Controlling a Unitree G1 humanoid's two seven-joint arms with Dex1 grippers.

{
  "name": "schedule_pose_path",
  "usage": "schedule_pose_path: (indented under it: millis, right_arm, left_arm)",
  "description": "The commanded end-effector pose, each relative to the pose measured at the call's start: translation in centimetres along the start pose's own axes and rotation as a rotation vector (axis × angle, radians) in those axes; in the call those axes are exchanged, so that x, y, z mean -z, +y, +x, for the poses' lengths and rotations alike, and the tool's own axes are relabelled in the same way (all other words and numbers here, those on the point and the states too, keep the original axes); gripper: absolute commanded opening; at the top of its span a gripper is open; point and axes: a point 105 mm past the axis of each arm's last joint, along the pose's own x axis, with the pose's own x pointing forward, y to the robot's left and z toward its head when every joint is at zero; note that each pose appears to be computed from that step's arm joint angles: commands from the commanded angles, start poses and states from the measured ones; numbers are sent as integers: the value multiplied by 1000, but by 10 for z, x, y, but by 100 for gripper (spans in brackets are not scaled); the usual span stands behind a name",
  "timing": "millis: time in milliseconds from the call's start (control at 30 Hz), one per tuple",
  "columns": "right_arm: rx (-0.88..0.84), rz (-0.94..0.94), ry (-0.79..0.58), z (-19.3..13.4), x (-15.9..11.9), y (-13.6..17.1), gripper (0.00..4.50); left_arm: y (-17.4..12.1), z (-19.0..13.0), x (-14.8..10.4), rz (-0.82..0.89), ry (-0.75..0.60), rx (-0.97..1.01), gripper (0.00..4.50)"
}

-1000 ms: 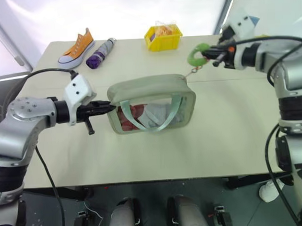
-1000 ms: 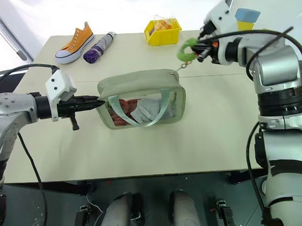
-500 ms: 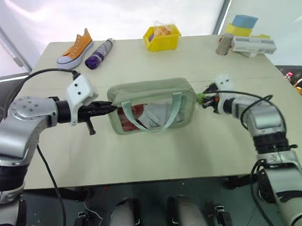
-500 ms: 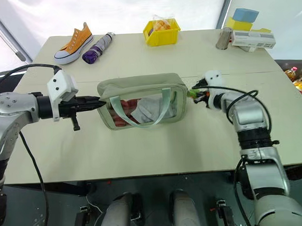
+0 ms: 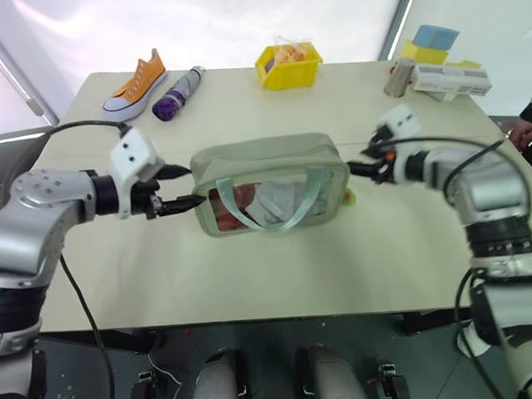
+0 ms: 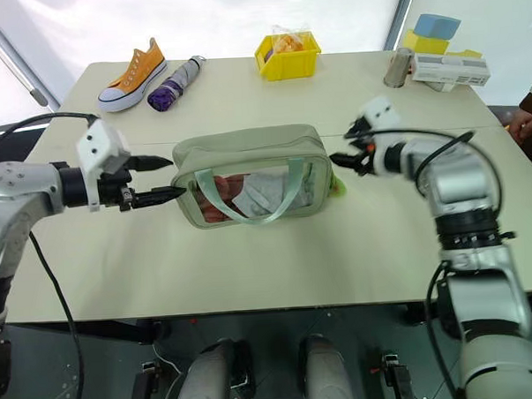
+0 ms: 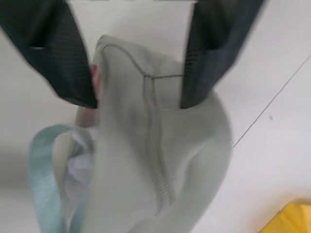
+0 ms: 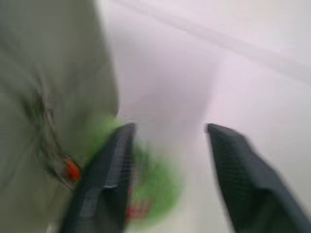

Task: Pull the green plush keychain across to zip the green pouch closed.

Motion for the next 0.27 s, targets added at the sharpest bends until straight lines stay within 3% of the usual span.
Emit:
schedule_pose_path:
  millis: [33,267]
  right_arm:
    - [-39,-105,-75,-29,-40,-10,449]
    - [-299,-188,-169,-66,-85,29,449]
  left_arm:
    - [23,-28,-26,-5,-69,-72,448]
    - [57,-49,-40,-41,-137,-197,448]
